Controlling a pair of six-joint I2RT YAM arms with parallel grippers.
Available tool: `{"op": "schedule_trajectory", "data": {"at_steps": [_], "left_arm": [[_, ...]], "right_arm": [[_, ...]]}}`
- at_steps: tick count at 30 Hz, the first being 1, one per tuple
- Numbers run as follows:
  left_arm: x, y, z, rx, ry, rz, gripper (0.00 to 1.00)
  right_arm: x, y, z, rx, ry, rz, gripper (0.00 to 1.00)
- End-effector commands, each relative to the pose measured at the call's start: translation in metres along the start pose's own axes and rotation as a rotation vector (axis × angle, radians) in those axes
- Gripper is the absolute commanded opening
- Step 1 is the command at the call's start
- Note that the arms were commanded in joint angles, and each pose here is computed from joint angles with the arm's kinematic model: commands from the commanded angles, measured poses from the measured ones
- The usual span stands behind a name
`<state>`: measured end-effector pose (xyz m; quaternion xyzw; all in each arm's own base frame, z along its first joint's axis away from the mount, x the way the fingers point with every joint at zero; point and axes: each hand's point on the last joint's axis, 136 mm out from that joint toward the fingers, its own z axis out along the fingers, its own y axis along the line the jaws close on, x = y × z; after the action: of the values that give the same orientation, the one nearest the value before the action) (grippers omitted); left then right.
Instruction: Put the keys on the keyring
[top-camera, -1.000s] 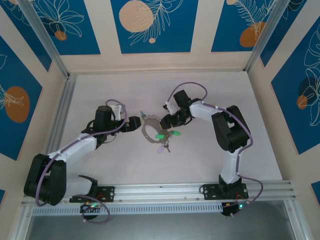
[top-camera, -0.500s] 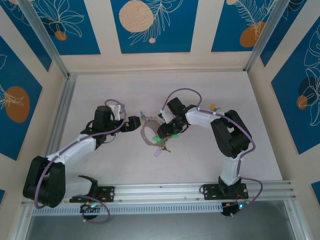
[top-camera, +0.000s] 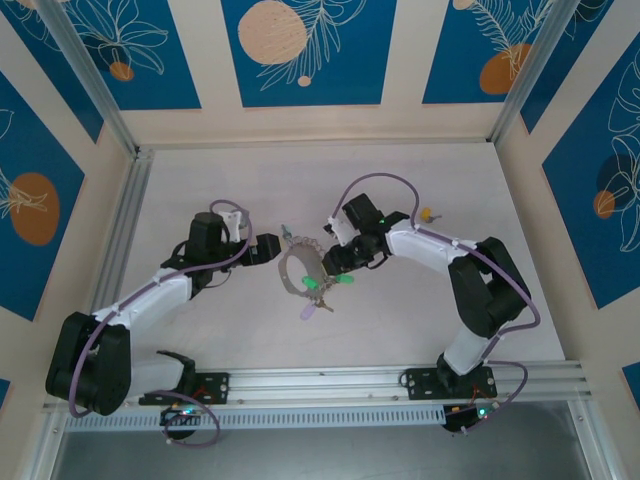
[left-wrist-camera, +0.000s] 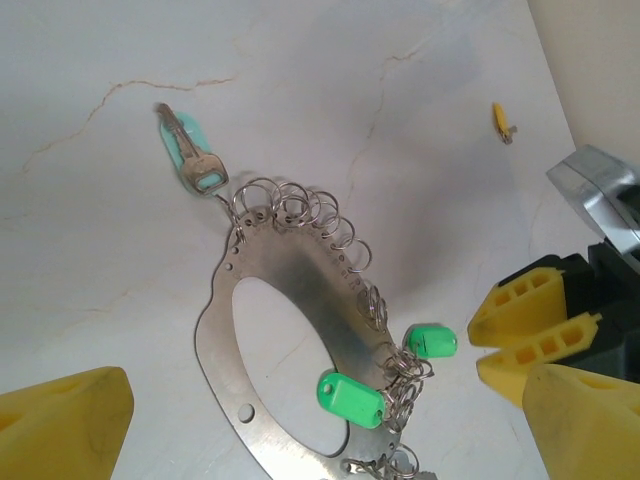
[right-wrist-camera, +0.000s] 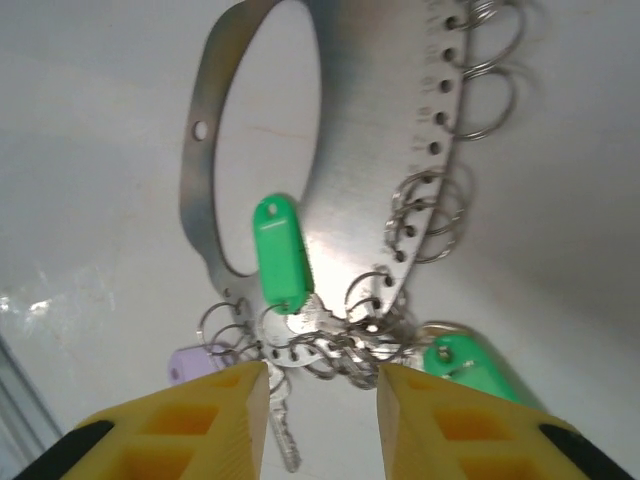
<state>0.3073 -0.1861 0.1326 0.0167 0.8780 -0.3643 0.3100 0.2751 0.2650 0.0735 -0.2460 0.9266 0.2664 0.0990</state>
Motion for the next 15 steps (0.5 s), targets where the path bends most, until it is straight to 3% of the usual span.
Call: {"op": "schedule_trajectory", "data": {"at_steps": [1, 15], "left_arm": [[0.0, -0.003, -0.004, -0.006, 0.006, 0.016, 0.99], [0.006, 0.0, -0.004, -0.009, 0.015, 0.006, 0.97]], "right_arm": [[-0.002, -0.011, 0.006, 0.049, 0.047, -0.03, 0.32], [0.01, 0.004, 0.029, 0.084, 0.171, -0.148, 0.24]]}}
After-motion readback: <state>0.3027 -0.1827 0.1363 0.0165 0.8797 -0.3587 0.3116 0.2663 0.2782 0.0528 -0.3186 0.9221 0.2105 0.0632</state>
